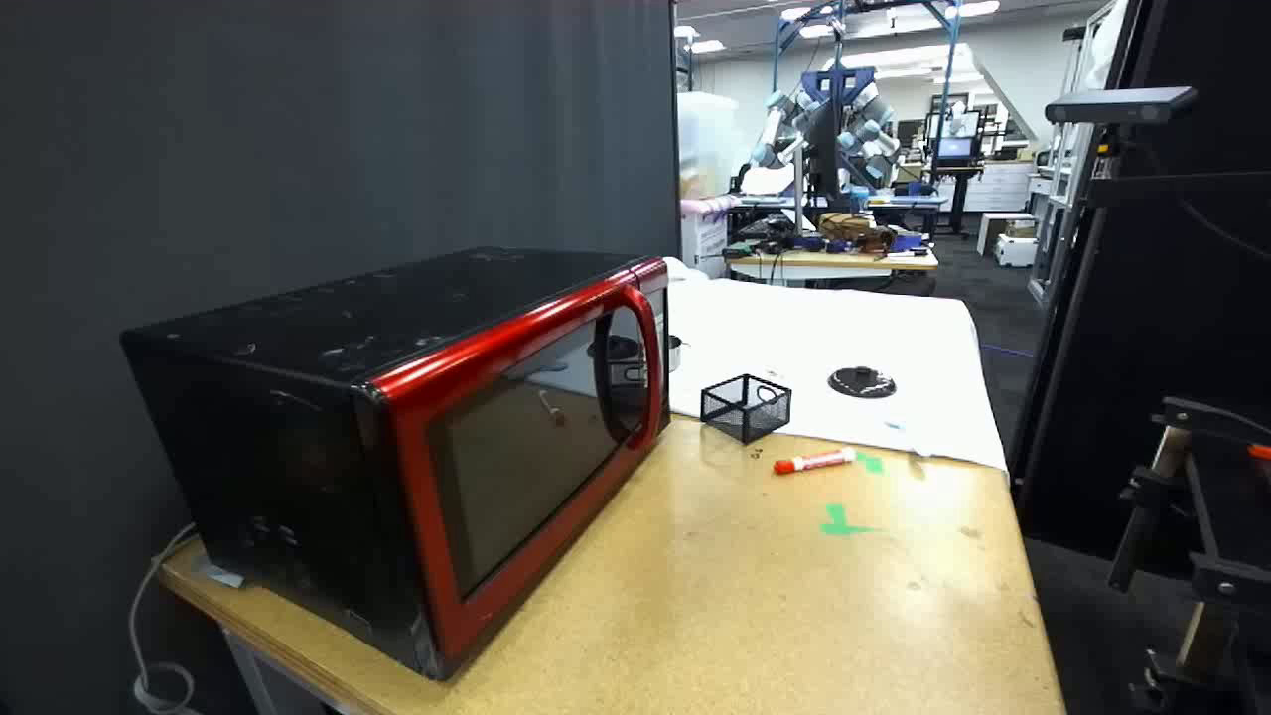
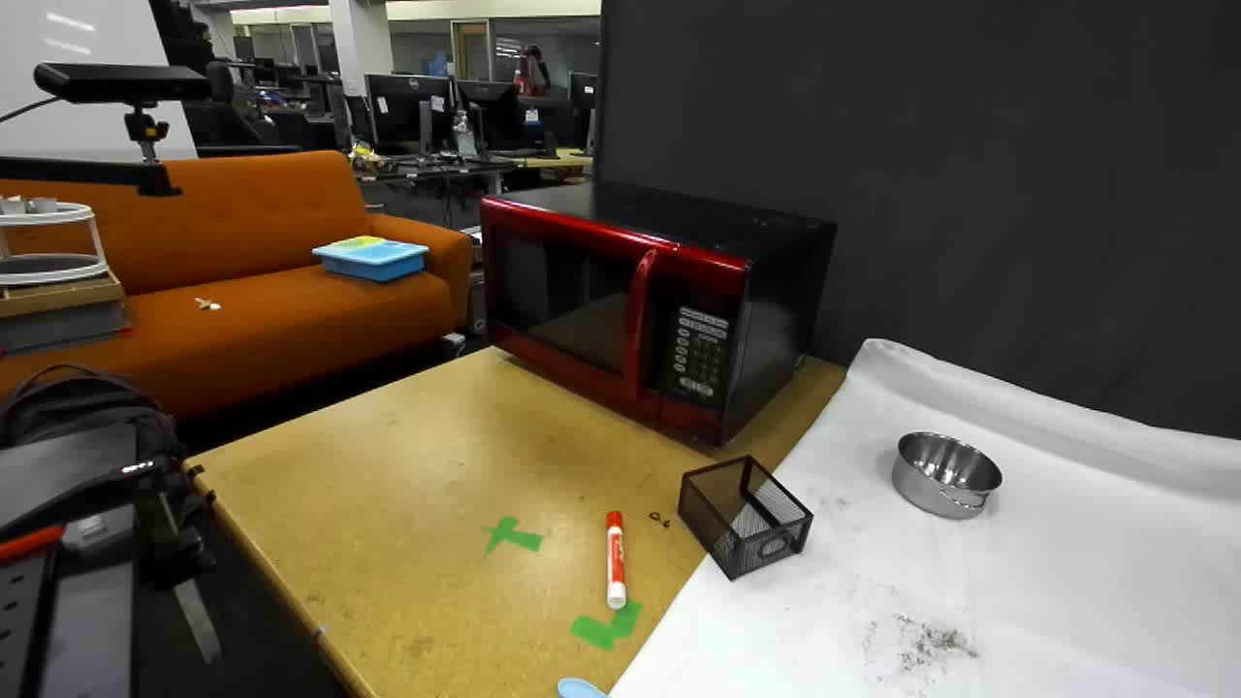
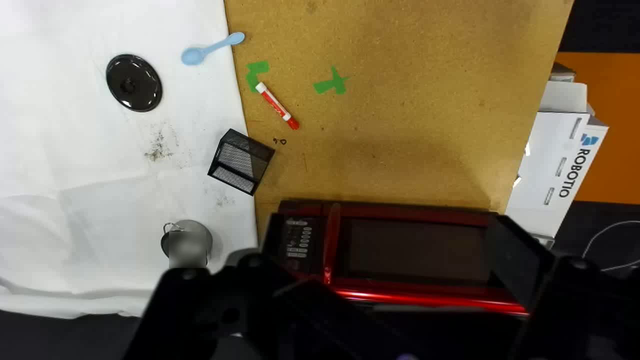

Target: Put the red marker inside the black box on the right

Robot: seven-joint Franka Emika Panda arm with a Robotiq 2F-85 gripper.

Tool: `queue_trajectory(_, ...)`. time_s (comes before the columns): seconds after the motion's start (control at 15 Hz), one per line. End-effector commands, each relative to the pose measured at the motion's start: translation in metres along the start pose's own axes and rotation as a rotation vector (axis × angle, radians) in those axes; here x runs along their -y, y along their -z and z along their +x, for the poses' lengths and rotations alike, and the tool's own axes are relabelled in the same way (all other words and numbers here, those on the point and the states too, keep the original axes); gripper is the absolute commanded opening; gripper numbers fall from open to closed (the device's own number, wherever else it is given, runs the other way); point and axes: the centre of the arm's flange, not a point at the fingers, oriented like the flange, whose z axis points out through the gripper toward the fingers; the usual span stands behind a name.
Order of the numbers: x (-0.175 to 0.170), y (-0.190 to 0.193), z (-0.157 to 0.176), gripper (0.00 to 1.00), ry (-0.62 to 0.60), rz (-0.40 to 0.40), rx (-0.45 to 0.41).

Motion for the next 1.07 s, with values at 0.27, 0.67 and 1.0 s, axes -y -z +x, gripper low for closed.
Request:
queue_trajectory(0.27,0.0,0.0,0.0,1.0,0.0,0.0,-0.001)
queue_trajectory(0.67,0.0,0.0,0.0,1.0,0.0,0.0,-0.001)
queue_trajectory(1.0,0.0,-0.067,0.017,1.0,0.17,0.057,0.164)
